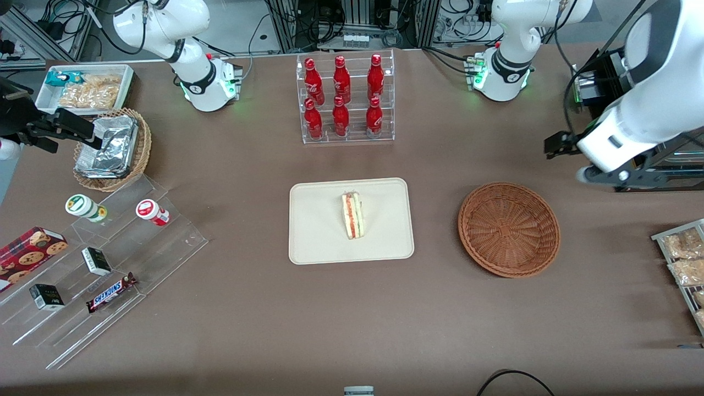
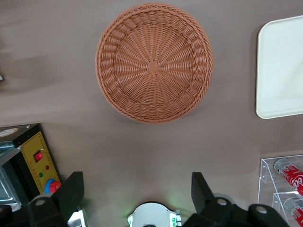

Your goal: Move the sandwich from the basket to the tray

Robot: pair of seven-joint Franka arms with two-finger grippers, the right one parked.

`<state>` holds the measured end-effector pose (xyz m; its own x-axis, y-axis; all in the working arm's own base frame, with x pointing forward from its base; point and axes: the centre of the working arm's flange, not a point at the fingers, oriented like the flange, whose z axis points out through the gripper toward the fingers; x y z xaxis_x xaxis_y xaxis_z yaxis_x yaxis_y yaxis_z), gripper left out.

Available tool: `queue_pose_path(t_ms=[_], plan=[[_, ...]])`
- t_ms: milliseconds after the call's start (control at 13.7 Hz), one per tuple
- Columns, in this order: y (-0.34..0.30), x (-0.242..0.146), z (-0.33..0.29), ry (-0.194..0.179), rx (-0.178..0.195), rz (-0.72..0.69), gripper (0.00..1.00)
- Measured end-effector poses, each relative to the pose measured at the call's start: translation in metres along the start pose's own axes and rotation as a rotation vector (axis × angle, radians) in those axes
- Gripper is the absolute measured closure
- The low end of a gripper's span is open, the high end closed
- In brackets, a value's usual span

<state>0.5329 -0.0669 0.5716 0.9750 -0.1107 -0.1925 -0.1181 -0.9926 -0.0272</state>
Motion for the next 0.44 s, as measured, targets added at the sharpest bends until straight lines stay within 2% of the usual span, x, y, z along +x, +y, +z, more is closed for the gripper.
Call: queue_pose_path(t_ms=[439], plan=[[-0.036, -0.005, -0.012, 0.047, 0.011, -0.059, 0.00]])
